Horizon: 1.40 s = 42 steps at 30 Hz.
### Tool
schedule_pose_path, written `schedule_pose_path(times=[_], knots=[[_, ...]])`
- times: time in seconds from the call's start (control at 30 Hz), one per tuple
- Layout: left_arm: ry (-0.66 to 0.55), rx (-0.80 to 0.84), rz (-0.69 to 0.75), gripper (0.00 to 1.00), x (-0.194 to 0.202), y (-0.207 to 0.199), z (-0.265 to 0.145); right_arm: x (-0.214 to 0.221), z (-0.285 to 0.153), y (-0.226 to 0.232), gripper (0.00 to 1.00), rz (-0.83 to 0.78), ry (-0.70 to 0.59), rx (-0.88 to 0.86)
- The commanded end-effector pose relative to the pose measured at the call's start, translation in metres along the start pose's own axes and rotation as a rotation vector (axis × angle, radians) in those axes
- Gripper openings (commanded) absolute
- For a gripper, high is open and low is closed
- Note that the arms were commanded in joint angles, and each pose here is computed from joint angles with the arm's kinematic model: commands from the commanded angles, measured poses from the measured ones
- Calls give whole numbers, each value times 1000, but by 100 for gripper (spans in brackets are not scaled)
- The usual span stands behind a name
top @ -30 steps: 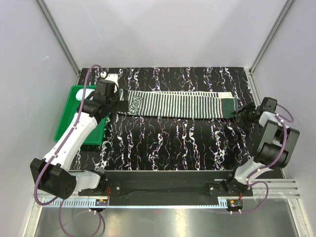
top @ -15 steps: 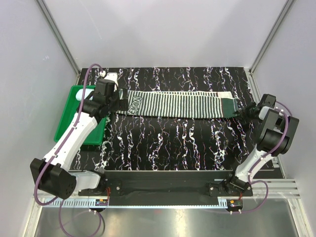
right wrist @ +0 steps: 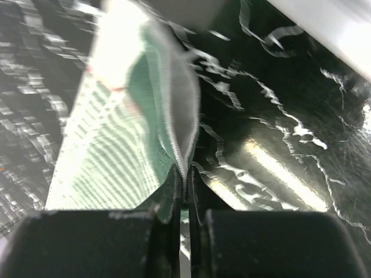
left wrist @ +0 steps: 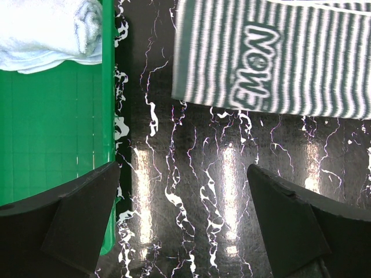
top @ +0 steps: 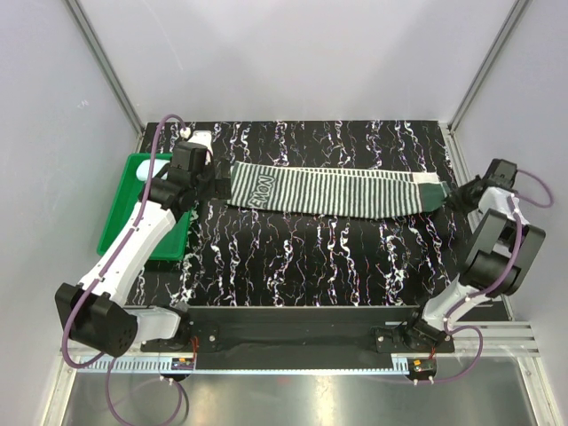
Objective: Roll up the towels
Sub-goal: Fold the towel
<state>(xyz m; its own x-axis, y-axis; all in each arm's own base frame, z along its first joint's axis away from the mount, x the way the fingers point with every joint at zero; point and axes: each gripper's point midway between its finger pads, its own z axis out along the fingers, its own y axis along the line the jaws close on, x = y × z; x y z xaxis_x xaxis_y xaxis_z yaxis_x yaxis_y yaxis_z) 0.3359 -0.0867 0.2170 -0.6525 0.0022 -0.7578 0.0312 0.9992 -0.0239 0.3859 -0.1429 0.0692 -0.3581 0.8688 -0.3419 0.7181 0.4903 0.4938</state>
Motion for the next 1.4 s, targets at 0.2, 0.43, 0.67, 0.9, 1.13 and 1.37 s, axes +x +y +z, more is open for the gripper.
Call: schedule_pose_path(times=[0.2,0.43,0.67,0.9,1.13,1.37], knots=[[-64,24,-21,99,-16,-5,-3,-11,-85,142,0,-311,-104,-248],[-45,-4,-19,99,-12,0,0,64,-99,244,0,-429,-1,-431],[-40,-53,-30,99,-11,8,1,165,-95,336,0,-548,88,-571],[-38,-79,-31,99,-10,12,1,269,-81,390,0,-590,198,-687],[-34,-99,-31,99,-8,16,3,338,-73,414,0,-607,238,-782],[-36,-120,-33,99,-7,19,2,363,-98,436,0,-618,175,-893]])
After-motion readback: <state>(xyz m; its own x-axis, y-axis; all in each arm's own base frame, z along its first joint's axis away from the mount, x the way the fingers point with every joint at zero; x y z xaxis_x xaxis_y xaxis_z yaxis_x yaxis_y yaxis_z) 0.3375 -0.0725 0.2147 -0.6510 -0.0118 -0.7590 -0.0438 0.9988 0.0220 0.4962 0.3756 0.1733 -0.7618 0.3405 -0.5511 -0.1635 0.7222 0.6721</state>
